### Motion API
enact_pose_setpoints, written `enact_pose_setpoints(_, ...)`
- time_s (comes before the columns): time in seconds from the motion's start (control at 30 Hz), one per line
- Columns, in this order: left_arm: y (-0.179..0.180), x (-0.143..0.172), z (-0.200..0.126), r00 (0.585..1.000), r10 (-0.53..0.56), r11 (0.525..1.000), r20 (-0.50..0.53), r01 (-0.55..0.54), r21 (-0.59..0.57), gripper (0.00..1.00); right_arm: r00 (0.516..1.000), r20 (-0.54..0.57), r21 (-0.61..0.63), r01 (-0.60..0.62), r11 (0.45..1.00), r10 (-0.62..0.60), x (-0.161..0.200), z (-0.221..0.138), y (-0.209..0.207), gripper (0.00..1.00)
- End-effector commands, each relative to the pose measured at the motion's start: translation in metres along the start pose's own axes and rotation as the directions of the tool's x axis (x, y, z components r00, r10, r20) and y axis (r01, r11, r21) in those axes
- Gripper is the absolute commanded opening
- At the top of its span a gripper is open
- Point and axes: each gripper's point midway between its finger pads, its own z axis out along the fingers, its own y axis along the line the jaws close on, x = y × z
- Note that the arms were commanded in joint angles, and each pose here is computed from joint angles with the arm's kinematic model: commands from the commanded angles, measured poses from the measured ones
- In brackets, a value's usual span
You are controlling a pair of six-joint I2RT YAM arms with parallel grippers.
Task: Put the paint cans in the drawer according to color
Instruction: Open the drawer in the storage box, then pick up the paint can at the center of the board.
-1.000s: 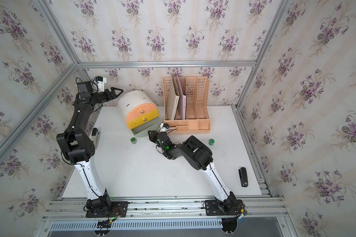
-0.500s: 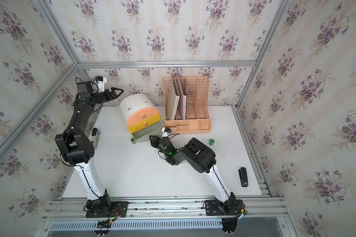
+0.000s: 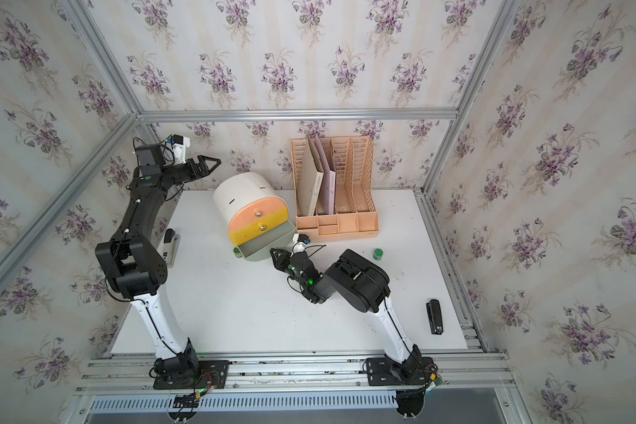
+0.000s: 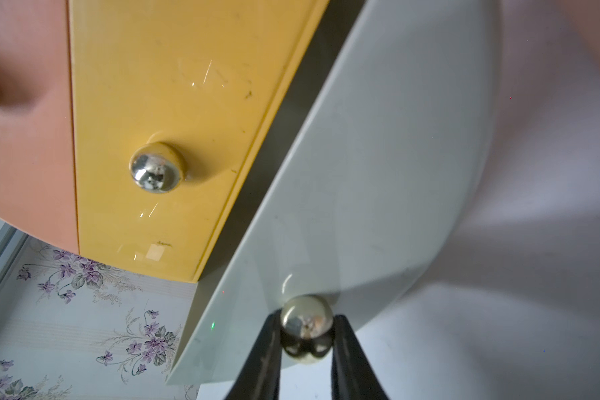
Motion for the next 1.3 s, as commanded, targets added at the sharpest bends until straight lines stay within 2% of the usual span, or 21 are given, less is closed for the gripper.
enact_pose_setpoints(0.0, -0.008, -0.009, -0.003, 0.999, 0.021, 1.0, 0.026, -0.022, 0.019, 0.99, 0.999, 0.032, -0.057, 0.023, 0.998, -0.022, -0.008, -0.002, 0.018, 0.28)
enact_pose_setpoints(0.1, -0.008, -0.007, -0.005, 1.0, 0.018, 1.0, 0.022, -0.018, 0.017, 0.99, 0.999, 0.031, -0.056, 0.04, 0.998, -0.038, -0.01, -0.004, 0.022, 0.36)
enact_pose_setpoints(0.2, -0.011, -0.006, -0.009, 1.0, 0.012, 1.0, 0.021, -0.012, 0.007, 0.99, 0.998, 0.031, -0.049, 0.057, 0.997, -0.056, -0.014, -0.008, 0.027, 0.4)
enact_pose_setpoints(0.57, -0.031, 0.0, -0.03, 1.0, -0.013, 0.999, 0.029, 0.014, -0.029, 0.99, 0.995, 0.034, -0.026, 0.091, 0.995, -0.09, -0.02, -0.044, 0.03, 0.4)
enact_pose_setpoints(0.77, -0.051, 0.012, -0.045, 1.0, -0.003, 0.997, 0.001, 0.003, -0.072, 0.99, 0.986, -0.014, 0.055, 0.166, 0.985, -0.165, -0.027, -0.063, 0.032, 0.42)
enact_pose_setpoints(0.97, -0.081, 0.037, -0.066, 0.999, 0.034, 0.99, -0.04, -0.039, -0.138, 0.99, 0.973, -0.102, 0.16, 0.222, 0.962, -0.208, -0.041, -0.084, 0.021, 0.43)
enact_pose_setpoints(1.17, -0.122, 0.083, -0.083, 0.987, 0.108, 0.976, -0.117, -0.128, -0.176, 0.99, 0.956, -0.122, 0.253, 0.29, 0.923, -0.267, -0.063, -0.117, 0.018, 0.44)
enact_pose_setpoints(1.27, -0.153, 0.107, -0.089, 0.973, 0.173, 0.967, -0.156, -0.197, -0.159, 0.99, 0.949, -0.131, 0.282, 0.312, 0.907, -0.286, -0.075, -0.135, 0.016, 0.44)
